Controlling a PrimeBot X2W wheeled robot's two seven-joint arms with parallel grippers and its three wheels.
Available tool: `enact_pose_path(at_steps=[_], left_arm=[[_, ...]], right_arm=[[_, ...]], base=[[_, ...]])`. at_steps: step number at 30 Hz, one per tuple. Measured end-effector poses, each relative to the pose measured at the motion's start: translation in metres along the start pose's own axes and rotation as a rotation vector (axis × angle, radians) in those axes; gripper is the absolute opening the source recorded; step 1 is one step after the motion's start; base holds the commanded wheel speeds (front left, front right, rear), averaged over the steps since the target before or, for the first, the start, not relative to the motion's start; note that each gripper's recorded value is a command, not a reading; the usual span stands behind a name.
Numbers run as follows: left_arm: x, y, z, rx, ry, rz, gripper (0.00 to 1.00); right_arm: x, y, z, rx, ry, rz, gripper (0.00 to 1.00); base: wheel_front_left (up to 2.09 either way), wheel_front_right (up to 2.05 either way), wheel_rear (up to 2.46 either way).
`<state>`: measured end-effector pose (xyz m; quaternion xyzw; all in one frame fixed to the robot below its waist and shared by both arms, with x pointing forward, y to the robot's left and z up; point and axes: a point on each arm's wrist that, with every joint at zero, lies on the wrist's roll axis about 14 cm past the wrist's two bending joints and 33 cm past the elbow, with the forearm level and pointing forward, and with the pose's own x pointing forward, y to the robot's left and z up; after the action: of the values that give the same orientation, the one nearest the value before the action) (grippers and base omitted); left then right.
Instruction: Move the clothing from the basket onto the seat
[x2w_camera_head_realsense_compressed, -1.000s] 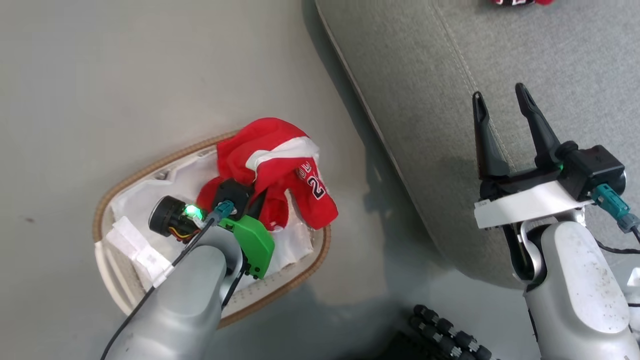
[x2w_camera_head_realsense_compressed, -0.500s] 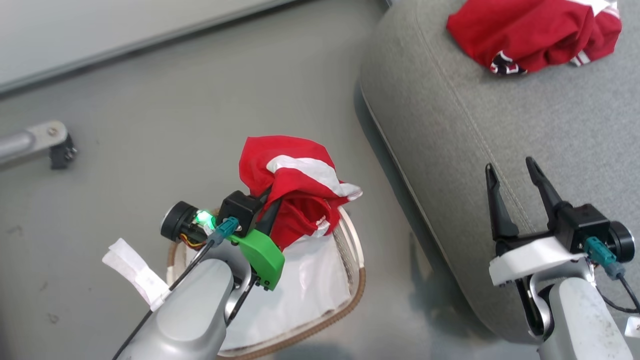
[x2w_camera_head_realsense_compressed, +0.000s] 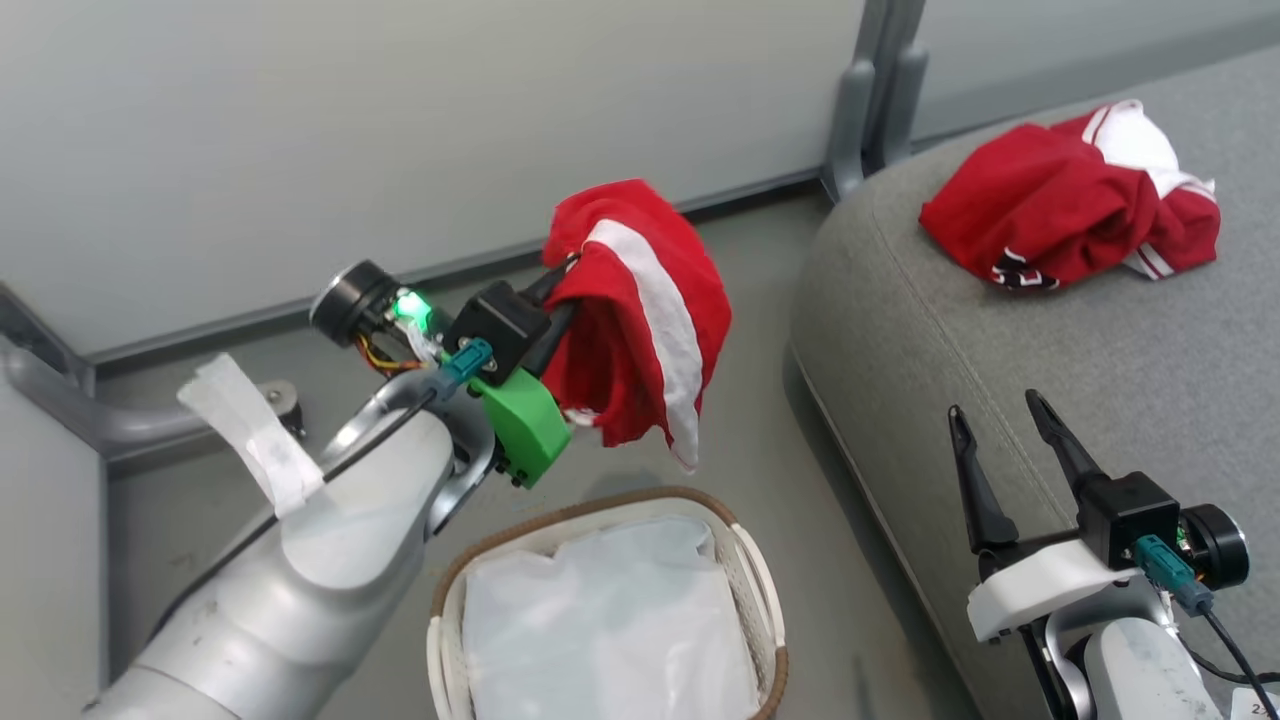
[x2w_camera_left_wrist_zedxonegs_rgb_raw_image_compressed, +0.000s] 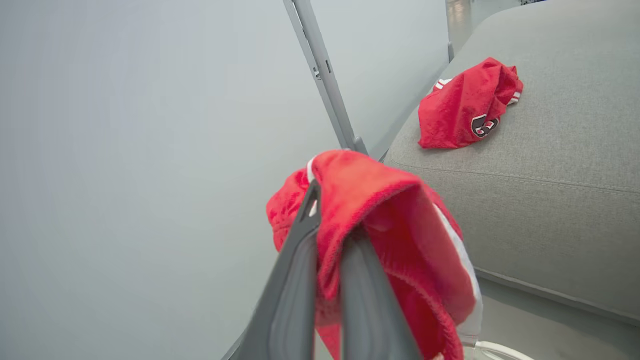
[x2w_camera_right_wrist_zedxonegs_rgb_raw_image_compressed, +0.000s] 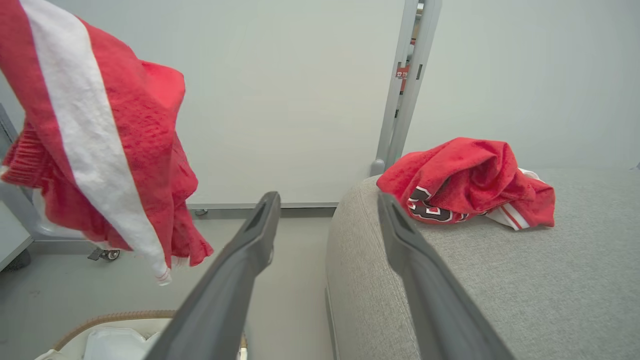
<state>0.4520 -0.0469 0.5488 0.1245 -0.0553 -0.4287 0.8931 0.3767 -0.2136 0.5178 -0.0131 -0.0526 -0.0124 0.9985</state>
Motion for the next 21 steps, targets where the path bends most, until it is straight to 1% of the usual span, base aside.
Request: enact_pose_path(at_steps=[4,8,14,21], left_arm=[[-0.005,0.01,0.04,0.104,-0.049,0.0,0.0],[-0.01,0.018,0.072,0.167,-0.095,0.013,0.0],[-0.015,0.027,0.105,0.215,-0.144,0.038,0.0],[-0.018,0.033,0.127,0.239,-0.18,0.053,0.0]], right_arm=[[0.001,0.012,0.017,0.003,-0.049,0.035,1.0],[0.003,0.031,0.025,0.007,-0.075,0.094,1.0],[0.005,0.059,0.035,0.017,-0.103,0.174,1.0],[0.005,0.086,0.037,0.022,-0.109,0.254,1.0]], base=[[0.0,0.0,0.0],[0.0,0.0,0.0],[0.0,0.0,0.0],[0.0,0.0,0.0]])
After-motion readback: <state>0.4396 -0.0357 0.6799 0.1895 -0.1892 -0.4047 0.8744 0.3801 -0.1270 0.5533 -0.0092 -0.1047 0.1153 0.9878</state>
